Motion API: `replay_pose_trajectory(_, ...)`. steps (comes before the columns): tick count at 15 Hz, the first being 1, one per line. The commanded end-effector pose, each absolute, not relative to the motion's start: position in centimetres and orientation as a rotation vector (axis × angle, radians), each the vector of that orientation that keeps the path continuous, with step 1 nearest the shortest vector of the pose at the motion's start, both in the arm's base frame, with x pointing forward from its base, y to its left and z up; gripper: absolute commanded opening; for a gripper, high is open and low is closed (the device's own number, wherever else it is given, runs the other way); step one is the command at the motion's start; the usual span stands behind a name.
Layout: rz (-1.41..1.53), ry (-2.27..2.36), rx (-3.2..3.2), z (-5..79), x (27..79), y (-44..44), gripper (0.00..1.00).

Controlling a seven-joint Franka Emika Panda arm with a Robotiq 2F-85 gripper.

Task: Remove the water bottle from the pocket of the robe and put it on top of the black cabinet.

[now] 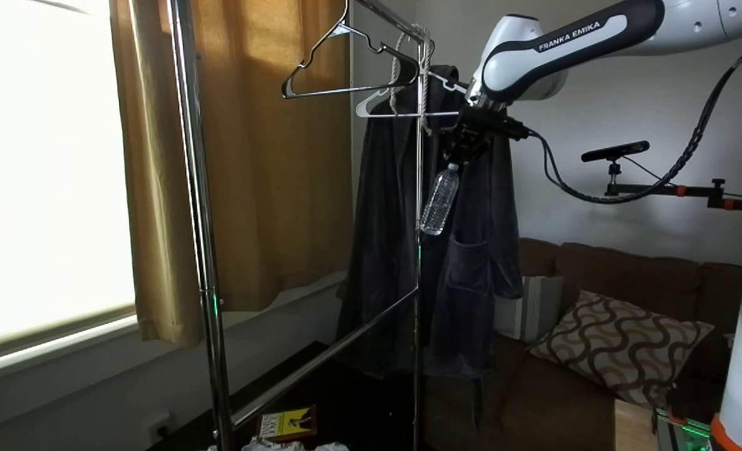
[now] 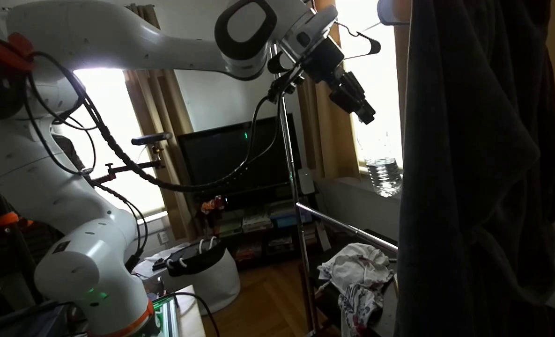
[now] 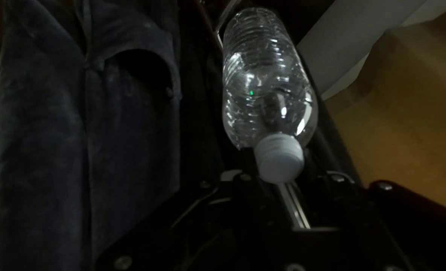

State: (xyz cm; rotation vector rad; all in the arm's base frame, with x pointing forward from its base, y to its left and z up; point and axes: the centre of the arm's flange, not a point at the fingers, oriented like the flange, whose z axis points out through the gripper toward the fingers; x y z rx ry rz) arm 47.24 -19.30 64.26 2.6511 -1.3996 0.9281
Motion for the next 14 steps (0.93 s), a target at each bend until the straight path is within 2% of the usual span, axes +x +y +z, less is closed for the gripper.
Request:
replay_pose_trajectory(1, 0.906, -1.21, 2.821, 62.6, 46.1, -13.8, 0.08)
replay_pose_trajectory(9, 0.737, -0.816, 3.026, 57.4, 46.9, -5.7, 0.08)
replay_pose_trajectory(10, 0.753, -0.854, 2.994, 58.2, 48.0, -6.1, 0.32)
replay_pose_trajectory(14, 0.722, -0.829, 3.006, 57.2, 48.0, -5.6, 0.32)
